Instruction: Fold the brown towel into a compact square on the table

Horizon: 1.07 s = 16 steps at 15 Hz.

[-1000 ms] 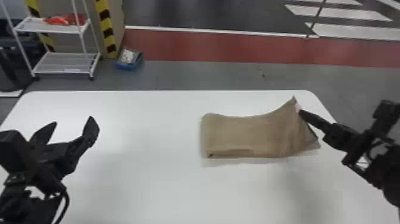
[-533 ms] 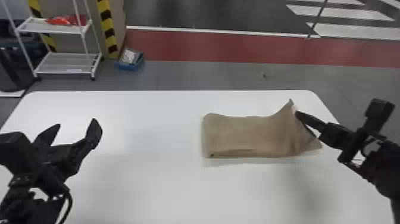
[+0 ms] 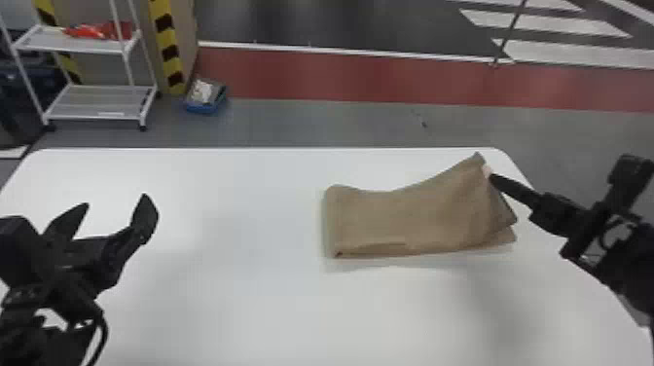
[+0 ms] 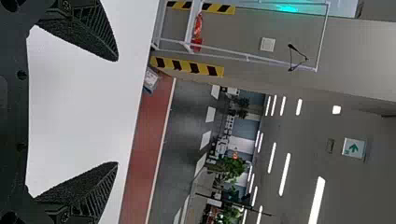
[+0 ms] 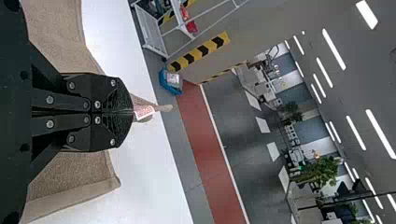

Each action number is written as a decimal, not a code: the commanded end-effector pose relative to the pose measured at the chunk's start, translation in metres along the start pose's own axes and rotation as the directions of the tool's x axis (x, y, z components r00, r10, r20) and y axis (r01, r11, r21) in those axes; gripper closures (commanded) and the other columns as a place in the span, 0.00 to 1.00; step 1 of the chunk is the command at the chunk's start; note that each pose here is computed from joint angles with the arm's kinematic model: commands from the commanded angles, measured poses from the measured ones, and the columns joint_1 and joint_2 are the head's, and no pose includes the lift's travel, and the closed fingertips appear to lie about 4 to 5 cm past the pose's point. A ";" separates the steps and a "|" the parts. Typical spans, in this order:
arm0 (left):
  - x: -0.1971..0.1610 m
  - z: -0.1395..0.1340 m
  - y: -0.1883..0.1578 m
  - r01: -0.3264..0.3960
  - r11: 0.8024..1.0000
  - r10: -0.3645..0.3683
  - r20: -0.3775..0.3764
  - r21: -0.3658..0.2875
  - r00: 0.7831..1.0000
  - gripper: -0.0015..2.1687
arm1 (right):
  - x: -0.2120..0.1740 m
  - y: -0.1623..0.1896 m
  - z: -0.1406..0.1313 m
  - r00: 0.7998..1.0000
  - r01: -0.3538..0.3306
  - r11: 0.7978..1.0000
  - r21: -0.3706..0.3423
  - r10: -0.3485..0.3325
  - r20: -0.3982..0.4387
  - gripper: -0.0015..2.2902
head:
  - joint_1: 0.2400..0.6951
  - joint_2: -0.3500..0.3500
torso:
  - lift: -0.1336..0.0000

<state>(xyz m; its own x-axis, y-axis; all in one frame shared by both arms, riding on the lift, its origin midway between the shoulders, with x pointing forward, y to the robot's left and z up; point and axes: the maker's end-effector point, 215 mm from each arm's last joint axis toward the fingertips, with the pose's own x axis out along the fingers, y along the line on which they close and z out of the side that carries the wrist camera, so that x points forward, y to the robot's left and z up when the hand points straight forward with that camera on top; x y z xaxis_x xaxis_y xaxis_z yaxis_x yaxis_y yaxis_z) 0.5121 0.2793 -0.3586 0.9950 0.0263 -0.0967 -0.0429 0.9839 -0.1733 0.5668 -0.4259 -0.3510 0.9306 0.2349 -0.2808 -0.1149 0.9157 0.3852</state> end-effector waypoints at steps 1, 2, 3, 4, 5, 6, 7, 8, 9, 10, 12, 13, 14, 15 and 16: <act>0.000 -0.002 -0.003 0.005 1.000 -0.005 -0.004 0.003 1.000 0.04 | 0.004 -0.021 -0.015 0.999 0.034 0.999 0.012 -0.034 -0.035 0.36 | 1.00 0.29 | 0.07; 0.001 -0.002 -0.005 0.008 1.000 -0.008 -0.004 0.004 1.000 0.04 | 0.005 -0.031 -0.022 0.997 0.056 0.998 0.018 -0.055 -0.052 0.00 | 1.00 0.28 | 0.07; 0.001 -0.002 -0.006 0.011 1.000 -0.011 -0.005 0.004 1.000 0.04 | 0.002 -0.040 -0.023 0.996 0.074 0.997 0.015 -0.073 -0.056 0.00 | 1.00 0.27 | 0.07; 0.001 -0.002 -0.006 0.011 1.000 -0.011 -0.005 0.005 1.000 0.04 | -0.002 -0.045 -0.021 0.995 0.084 0.996 0.018 -0.083 -0.051 0.00 | 1.00 0.26 | 0.07; 0.001 -0.002 -0.006 0.011 1.000 -0.011 -0.005 0.005 1.000 0.04 | -0.008 -0.054 -0.019 0.994 0.100 0.995 0.022 -0.098 -0.049 0.01 | 1.00 0.24 | 0.07; 0.001 -0.002 -0.006 0.010 1.000 -0.010 -0.005 0.007 1.000 0.04 | -0.013 -0.060 -0.014 0.993 0.109 0.994 0.013 -0.108 -0.056 0.02 | 1.00 0.24 | 0.07; 0.001 -0.003 -0.006 0.009 1.000 -0.009 -0.006 0.005 1.000 0.04 | -0.019 -0.068 -0.010 0.990 0.121 0.993 0.004 -0.121 -0.069 0.03 | 1.00 0.22 | 0.07; 0.001 -0.004 -0.005 0.010 1.000 -0.010 -0.009 0.007 1.000 0.04 | -0.025 -0.077 -0.006 0.986 0.138 0.990 -0.004 -0.137 -0.094 0.03 | 1.00 0.22 | 0.07; 0.001 -0.007 -0.004 0.008 1.000 -0.008 -0.013 0.006 1.000 0.04 | -0.029 -0.085 -0.011 0.976 0.157 0.988 -0.011 -0.157 -0.152 0.03 | 1.00 0.20 | 0.07; 0.001 -0.008 -0.004 0.007 1.000 -0.007 -0.016 0.004 1.000 0.04 | -0.031 -0.089 -0.017 0.966 0.168 0.986 -0.021 -0.169 -0.195 0.03 | 1.00 0.18 | 0.07; 0.001 -0.009 -0.004 0.009 1.000 -0.009 -0.018 0.005 1.000 0.04 | -0.024 -0.086 -0.029 0.949 0.167 0.984 -0.068 -0.179 -0.258 0.04 | 1.00 0.16 | 0.07; 0.001 -0.009 -0.006 0.011 1.000 -0.011 -0.017 0.004 1.000 0.04 | -0.020 -0.086 -0.037 0.940 0.170 0.982 -0.084 -0.188 -0.284 0.04 | 1.00 0.16 | 0.07; 0.001 -0.009 -0.006 0.011 1.000 -0.011 -0.017 0.004 1.000 0.04 | -0.015 -0.086 -0.048 0.930 0.173 0.980 -0.096 -0.195 -0.312 0.04 | 1.00 0.16 | 0.07; 0.001 -0.009 -0.005 0.012 1.000 -0.012 -0.017 0.005 1.000 0.04 | -0.009 -0.085 -0.058 0.923 0.172 0.980 -0.102 -0.197 -0.331 0.04 | 1.00 0.17 | 0.07; 0.001 -0.010 -0.005 0.011 1.000 -0.011 -0.019 0.005 1.000 0.04 | -0.005 -0.085 -0.068 0.914 0.170 0.979 -0.112 -0.199 -0.353 0.05 | 1.00 0.17 | 0.07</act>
<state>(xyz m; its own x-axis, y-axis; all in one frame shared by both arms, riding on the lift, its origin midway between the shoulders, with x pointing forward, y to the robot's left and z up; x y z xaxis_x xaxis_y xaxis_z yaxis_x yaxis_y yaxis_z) 0.5129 0.2724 -0.3667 0.9936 0.0120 -0.1120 -0.0311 0.9849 -0.1702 0.5469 -0.4897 -0.4276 0.7731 0.1444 -0.6177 0.0133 0.9699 0.2433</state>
